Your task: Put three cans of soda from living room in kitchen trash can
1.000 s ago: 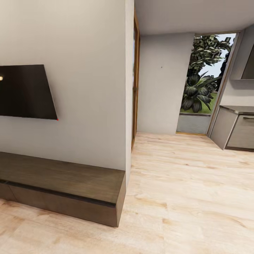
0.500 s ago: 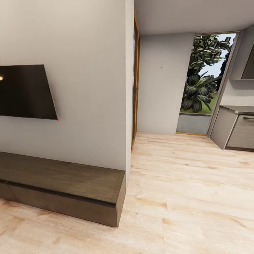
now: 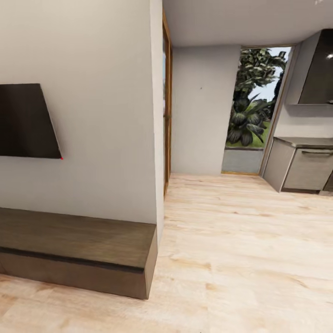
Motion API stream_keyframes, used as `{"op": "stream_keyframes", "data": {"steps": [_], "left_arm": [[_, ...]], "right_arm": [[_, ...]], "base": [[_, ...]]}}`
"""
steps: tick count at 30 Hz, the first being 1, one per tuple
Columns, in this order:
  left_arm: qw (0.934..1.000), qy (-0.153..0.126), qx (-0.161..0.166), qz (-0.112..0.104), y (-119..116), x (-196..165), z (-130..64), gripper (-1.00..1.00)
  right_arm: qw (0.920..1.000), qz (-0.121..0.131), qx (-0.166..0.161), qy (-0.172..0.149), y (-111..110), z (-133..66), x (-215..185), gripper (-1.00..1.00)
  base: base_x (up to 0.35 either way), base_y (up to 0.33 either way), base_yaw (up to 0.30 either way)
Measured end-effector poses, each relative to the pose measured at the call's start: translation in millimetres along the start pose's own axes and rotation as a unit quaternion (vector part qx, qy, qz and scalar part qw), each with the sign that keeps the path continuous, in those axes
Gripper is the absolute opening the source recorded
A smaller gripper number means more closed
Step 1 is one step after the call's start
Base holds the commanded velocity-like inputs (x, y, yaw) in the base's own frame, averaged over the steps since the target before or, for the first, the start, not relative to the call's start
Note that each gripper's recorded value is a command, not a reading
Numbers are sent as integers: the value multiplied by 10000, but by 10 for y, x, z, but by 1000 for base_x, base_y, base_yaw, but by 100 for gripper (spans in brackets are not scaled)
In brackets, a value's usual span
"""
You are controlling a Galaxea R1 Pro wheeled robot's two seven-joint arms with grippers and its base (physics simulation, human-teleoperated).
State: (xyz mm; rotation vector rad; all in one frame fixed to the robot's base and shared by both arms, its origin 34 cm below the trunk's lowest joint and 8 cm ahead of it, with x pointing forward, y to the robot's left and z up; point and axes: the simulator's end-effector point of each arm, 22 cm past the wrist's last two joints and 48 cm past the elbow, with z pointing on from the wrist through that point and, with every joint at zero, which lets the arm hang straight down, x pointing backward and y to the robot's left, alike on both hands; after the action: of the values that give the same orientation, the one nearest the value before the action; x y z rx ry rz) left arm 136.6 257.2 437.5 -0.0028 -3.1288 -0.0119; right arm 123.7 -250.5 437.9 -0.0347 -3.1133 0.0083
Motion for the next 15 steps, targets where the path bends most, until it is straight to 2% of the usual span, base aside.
{"op": "stream_keyframes", "data": {"steps": [15], "left_arm": [[10000,0,0,0,0,0,0,100]], "right_arm": [[10000,6,-1,-7,0,0,0,100]], "base": [[0,0,-278]]}}
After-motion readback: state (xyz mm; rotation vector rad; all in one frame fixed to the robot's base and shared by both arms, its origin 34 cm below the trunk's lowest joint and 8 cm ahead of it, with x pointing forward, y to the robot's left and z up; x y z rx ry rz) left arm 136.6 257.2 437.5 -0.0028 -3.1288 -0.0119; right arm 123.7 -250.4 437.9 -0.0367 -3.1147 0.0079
